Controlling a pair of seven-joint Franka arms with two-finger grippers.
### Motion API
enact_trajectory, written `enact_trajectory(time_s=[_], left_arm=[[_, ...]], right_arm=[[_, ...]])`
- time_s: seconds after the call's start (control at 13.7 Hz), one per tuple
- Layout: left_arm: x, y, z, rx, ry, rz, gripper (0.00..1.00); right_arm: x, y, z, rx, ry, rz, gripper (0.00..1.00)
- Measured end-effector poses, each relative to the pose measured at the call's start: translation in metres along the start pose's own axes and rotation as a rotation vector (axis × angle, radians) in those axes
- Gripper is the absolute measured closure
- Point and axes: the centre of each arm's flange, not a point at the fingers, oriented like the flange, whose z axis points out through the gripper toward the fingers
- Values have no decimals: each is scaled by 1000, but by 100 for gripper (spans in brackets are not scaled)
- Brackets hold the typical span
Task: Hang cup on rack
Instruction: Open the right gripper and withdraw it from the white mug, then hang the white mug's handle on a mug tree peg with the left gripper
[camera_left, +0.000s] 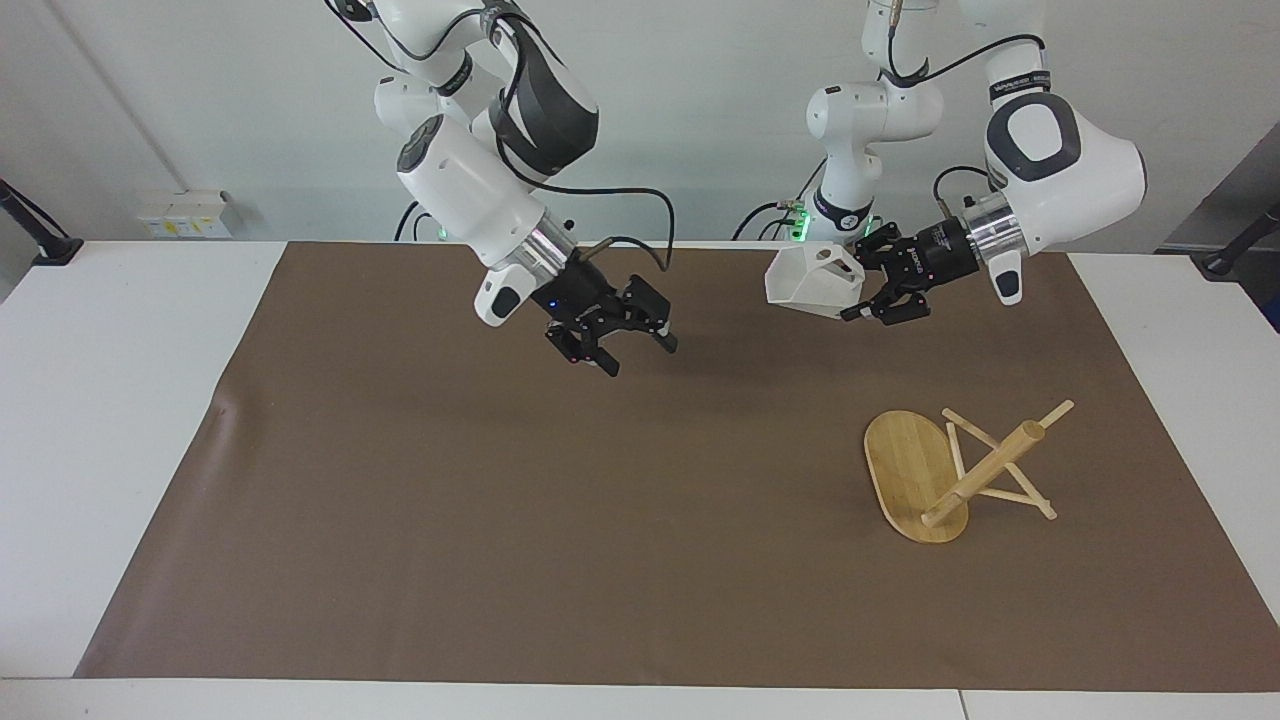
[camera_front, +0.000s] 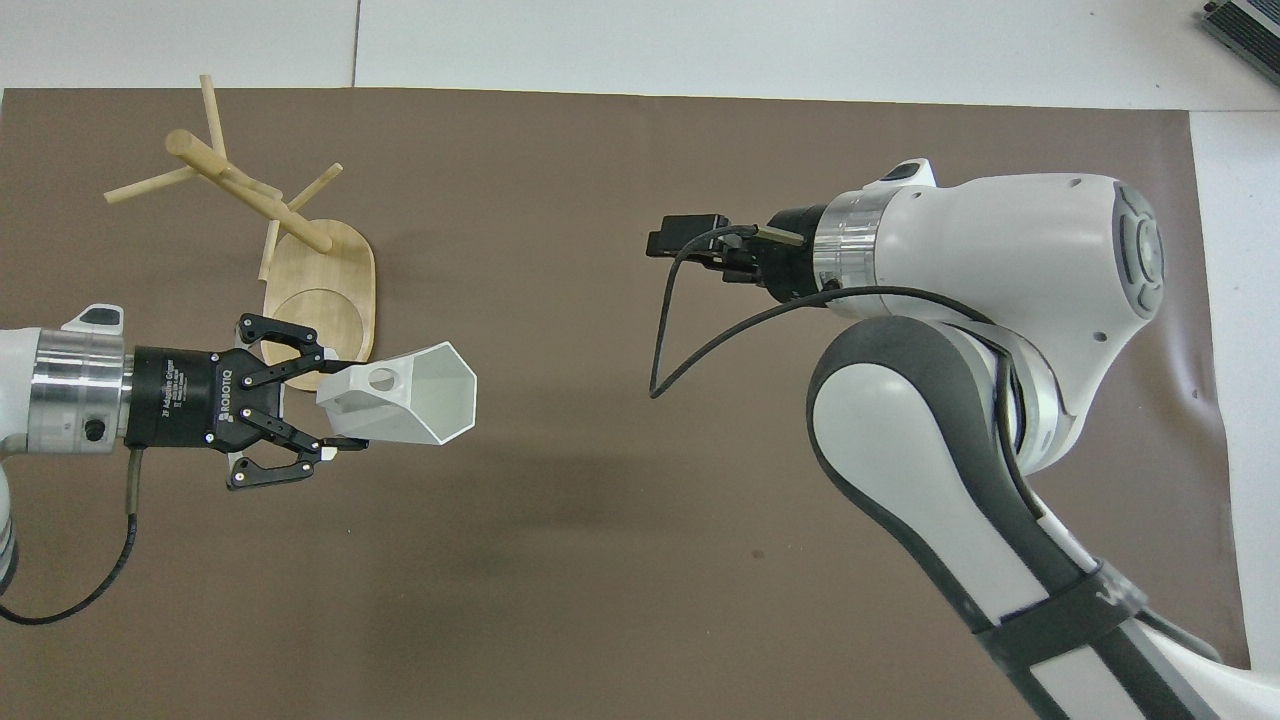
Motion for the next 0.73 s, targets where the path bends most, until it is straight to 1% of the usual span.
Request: enact_trajectory(time_s=[0.07, 0.15, 0.29, 0.44, 0.58, 0.73], left_arm=[[4, 1, -2, -8, 31, -46, 33], [8, 4, -6, -34, 61, -98, 33], [18, 12, -13, -121, 87, -214, 33], [23, 19, -18, -204, 95, -298, 33], [27, 26, -21, -277, 99, -350, 33], [31, 32, -23, -326, 102, -375, 33]], right_arm=[[5, 13, -4, -62, -2, -30, 0], [11, 29, -9, -137, -4, -63, 0], [21, 56, -19, -276, -8, -124, 0], [28, 77, -28, -400, -13, -176, 0], [35, 100, -39, -506, -16, -215, 0], [44, 123, -53, -564, -33, -278, 0]])
